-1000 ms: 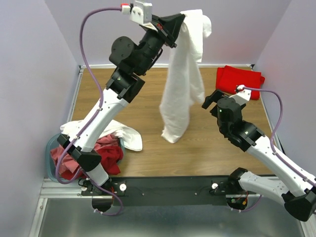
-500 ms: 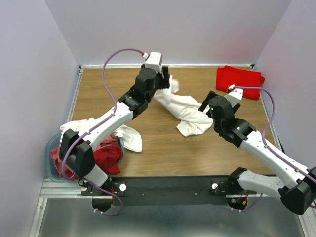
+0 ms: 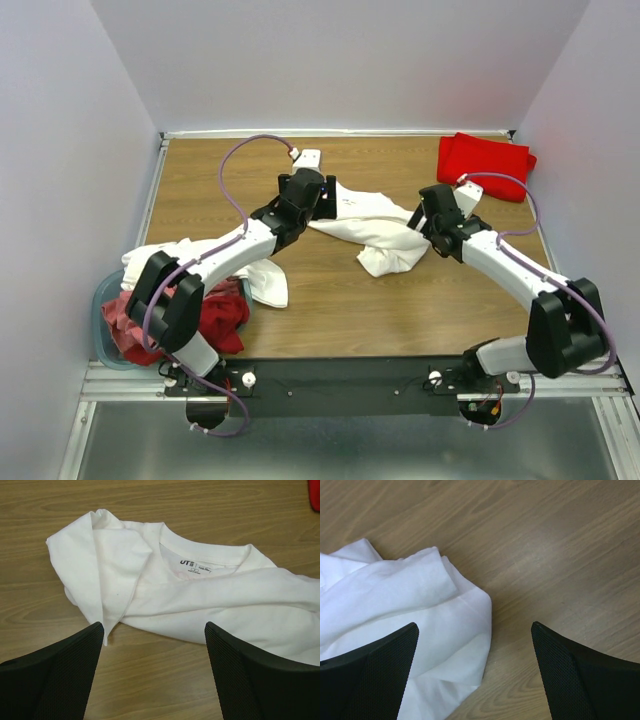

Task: Fold and stack the t-shirts
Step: Move the tshirt to the center of the board, then flatten the tshirt out

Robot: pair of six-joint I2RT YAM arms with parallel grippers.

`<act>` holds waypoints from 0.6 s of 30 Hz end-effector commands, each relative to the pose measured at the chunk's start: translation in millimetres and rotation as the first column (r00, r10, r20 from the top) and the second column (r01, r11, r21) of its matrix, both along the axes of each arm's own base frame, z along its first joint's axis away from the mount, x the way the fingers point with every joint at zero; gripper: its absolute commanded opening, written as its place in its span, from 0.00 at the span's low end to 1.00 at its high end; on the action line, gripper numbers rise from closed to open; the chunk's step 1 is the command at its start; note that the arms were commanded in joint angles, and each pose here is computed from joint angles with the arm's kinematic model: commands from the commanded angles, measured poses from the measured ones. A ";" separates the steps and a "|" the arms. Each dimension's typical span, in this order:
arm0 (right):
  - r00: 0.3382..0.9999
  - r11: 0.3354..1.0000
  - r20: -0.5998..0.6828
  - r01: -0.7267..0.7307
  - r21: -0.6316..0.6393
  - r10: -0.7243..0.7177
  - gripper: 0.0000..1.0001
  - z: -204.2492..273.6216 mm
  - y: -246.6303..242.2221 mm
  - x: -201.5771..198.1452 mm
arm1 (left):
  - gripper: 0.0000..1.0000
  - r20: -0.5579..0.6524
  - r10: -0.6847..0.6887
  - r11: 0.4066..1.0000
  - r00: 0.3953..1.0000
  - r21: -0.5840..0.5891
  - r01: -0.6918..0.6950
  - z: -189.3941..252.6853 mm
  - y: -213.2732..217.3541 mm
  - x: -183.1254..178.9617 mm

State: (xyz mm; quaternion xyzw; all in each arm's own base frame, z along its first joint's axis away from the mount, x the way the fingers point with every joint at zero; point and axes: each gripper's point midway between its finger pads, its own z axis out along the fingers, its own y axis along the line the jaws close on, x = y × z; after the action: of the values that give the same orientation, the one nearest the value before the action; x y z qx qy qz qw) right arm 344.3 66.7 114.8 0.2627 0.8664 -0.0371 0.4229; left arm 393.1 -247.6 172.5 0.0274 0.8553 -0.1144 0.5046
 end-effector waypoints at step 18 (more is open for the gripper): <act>0.987 0.977 -0.062 -0.138 0.163 0.149 0.98 -19.8 8.1 66.0 | 0.92 -0.181 0.211 0.971 0.961 0.155 -0.184 -97.7 74.6 14.3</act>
State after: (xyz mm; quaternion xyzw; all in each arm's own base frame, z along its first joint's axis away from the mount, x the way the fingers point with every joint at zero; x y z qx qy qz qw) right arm 400.3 65.6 101.0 0.2513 0.8894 0.0322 0.3805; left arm 407.4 -186.1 86.5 -0.0211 0.9024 -0.0255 0.4296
